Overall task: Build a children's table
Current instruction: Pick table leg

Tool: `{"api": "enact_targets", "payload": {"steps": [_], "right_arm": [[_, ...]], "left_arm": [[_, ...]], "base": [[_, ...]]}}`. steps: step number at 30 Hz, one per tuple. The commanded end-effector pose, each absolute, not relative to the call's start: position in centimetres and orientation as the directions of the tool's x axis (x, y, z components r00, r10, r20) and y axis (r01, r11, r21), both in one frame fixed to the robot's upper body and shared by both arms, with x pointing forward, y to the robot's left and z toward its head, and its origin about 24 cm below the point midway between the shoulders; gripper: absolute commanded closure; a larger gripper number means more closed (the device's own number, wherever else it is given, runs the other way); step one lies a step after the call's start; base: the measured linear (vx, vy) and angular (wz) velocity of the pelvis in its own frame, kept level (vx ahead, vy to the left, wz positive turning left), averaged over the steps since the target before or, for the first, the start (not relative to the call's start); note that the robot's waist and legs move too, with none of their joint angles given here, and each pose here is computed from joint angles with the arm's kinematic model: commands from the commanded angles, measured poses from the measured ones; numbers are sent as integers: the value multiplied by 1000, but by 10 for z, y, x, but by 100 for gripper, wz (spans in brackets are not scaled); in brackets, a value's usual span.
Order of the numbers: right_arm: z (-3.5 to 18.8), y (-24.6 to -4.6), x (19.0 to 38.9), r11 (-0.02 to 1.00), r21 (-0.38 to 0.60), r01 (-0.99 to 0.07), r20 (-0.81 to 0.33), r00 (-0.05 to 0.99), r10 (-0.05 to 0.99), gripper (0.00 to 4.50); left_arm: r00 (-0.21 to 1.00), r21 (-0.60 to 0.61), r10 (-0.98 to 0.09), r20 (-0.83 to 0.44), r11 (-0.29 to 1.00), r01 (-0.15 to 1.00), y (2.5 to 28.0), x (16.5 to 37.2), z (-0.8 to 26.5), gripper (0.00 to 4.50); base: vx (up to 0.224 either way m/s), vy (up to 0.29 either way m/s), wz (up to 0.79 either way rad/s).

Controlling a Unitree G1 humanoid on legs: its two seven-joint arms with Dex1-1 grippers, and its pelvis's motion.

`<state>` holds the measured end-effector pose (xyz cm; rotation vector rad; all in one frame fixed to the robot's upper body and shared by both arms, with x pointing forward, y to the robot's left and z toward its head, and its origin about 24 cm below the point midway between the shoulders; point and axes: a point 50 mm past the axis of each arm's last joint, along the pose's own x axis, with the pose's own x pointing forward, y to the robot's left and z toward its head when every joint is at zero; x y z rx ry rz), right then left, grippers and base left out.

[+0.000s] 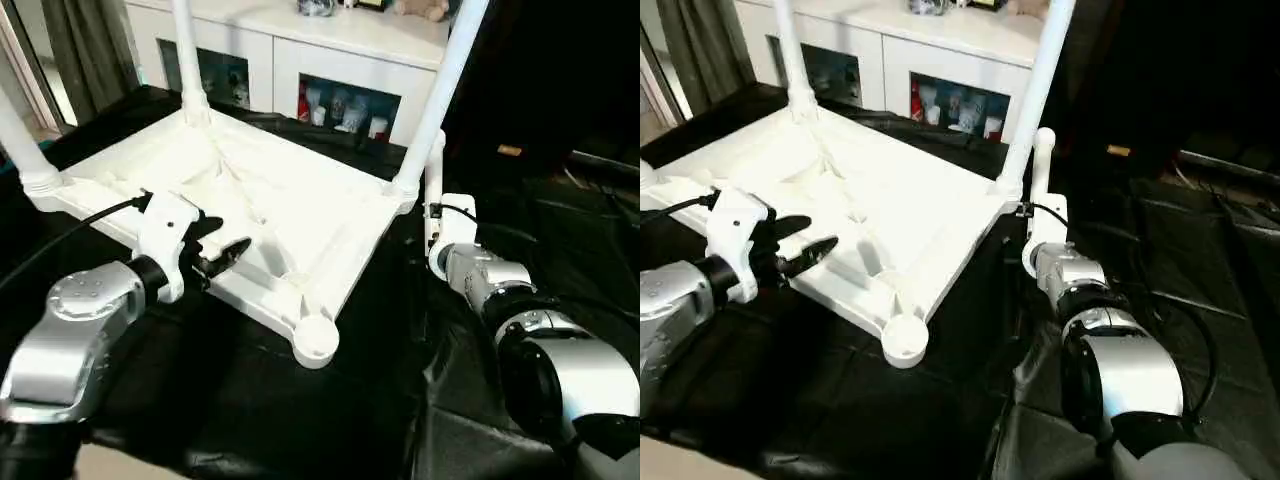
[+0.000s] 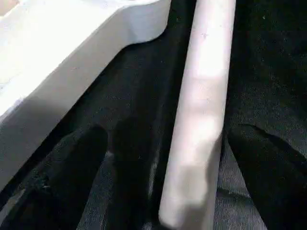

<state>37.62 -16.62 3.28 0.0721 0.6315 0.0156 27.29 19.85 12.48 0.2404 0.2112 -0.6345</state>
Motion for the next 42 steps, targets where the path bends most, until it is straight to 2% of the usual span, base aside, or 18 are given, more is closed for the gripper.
{"api": "enact_targets", "payload": {"steps": [1, 4, 7, 8, 12, 15, 20, 23, 24, 28, 30, 32, 34, 37, 39, 42], "right_arm": [[33, -172, 376, 998, 64, 24, -609, 793, 20, 39], [30, -172, 374, 997, 69, 26, -625, 780, 23, 74], [27, -172, 372, 997, 72, 27, -636, 771, 25, 84], [25, -172, 371, 997, 75, 27, -645, 763, 28, 106], [22, -172, 368, 997, 80, 23, -660, 750, 36, 125], [21, -175, 367, 995, 90, 48, -658, 753, 23, 157], [21, -176, 367, 991, 106, 77, -655, 755, 11, 201], [20, -183, 367, 982, 132, 137, -646, 763, -20, 214], [20, -183, 367, 981, 133, 139, -646, 763, -21, 244], [25, -190, 370, 966, 174, 192, -602, 797, -50, 252], [31, -197, 372, 950, 225, 219, -547, 835, -63, 286], [34, -199, 374, 945, 248, 216, -513, 856, -61, 294], [36, -202, 375, 933, 289, 215, -471, 880, -57, 329], [36, -204, 374, 932, 296, 210, -452, 890, -57, 337], [37, -206, 374, 927, 314, 205, -425, 903, -56, 372], [37, -208, 373, 931, 319, 176, -384, 922, -43, 390]], "left_arm": [[753, 147, -595, -280, 749, 646, 193, 268, 127, 123], [758, 151, -590, -280, 752, 641, 193, 269, 128, 92], [756, 150, -590, -285, 751, 643, 193, 269, 128, 87], [756, 152, -587, -289, 751, 642, 194, 268, 127, 58], [758, 155, -582, -295, 754, 639, 195, 268, 128, 45], [769, 160, -571, -287, 763, 626, 197, 268, 129, 6], [774, 164, -568, -282, 766, 622, 197, 268, 129, 0], [795, 191, -547, -264, 778, 598, 199, 271, 131, 0], [796, 192, -545, -263, 779, 597, 199, 272, 131, 0], [835, 194, -509, -207, 815, 546, 203, 277, 136, 0], [876, 188, -463, -139, 856, 482, 207, 285, 140, 0], [889, 183, -444, -115, 870, 458, 208, 289, 141, 0], [905, 174, -417, -81, 888, 425, 208, 295, 142, 0], [913, 170, -403, -66, 897, 408, 208, 298, 141, 0], [917, 163, -394, -59, 903, 398, 207, 301, 140, 0], [926, 157, -375, -50, 912, 378, 205, 305, 136, 0]], "base": [[0, 0, 0], [0, 0, 0], [0, 0, 0], [0, 0, 0], [0, 0, 0], [0, 0, 0], [0, 0, 0], [0, 0, 0], [0, 0, 0], [0, 0, 0], [0, 0, 0], [0, 0, 0], [0, 0, 0], [0, 0, 0], [0, 0, 0], [0, 0, 0]]}}
